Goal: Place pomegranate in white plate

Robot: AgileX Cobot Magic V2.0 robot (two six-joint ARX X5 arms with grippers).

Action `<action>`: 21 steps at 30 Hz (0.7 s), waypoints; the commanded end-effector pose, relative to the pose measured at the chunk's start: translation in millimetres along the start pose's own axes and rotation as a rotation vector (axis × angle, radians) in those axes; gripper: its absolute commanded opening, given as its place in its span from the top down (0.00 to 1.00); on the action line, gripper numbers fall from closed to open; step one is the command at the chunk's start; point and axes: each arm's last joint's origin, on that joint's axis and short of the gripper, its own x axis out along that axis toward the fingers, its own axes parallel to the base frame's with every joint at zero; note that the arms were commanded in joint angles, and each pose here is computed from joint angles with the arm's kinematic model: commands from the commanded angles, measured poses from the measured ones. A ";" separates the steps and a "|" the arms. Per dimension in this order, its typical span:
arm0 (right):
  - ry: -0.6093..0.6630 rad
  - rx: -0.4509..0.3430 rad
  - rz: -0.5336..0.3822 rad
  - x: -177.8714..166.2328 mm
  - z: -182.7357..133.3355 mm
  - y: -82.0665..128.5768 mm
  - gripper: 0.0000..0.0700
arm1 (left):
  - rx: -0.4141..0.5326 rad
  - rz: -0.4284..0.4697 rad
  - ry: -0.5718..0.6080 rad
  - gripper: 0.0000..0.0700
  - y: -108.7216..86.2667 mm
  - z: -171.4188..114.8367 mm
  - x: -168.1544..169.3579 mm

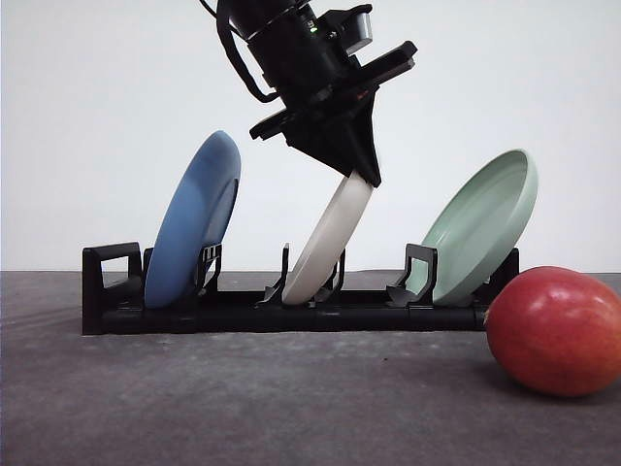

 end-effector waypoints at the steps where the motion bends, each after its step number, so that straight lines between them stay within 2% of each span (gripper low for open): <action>1: -0.015 0.000 0.001 -2.1 4.0 1.7 0.14 | 0.022 -0.021 -0.062 1.00 -10.7 11.8 -15.5; 6: -0.015 -0.001 0.001 -2.1 4.0 1.7 0.14 | 0.047 -0.039 -0.132 1.00 -23.5 18.8 -51.0; 12: -0.015 0.000 0.001 -2.1 4.0 1.7 0.14 | 0.089 -0.084 -0.188 1.00 -47.8 17.5 -107.0; 19: -0.015 0.000 0.002 -2.1 4.0 1.7 0.14 | 0.146 -0.152 -0.168 1.00 -81.1 -2.1 -164.8; 21: -0.015 0.000 0.002 -2.1 4.0 1.7 0.14 | 0.167 -0.146 -0.135 1.00 -92.3 -11.1 -175.3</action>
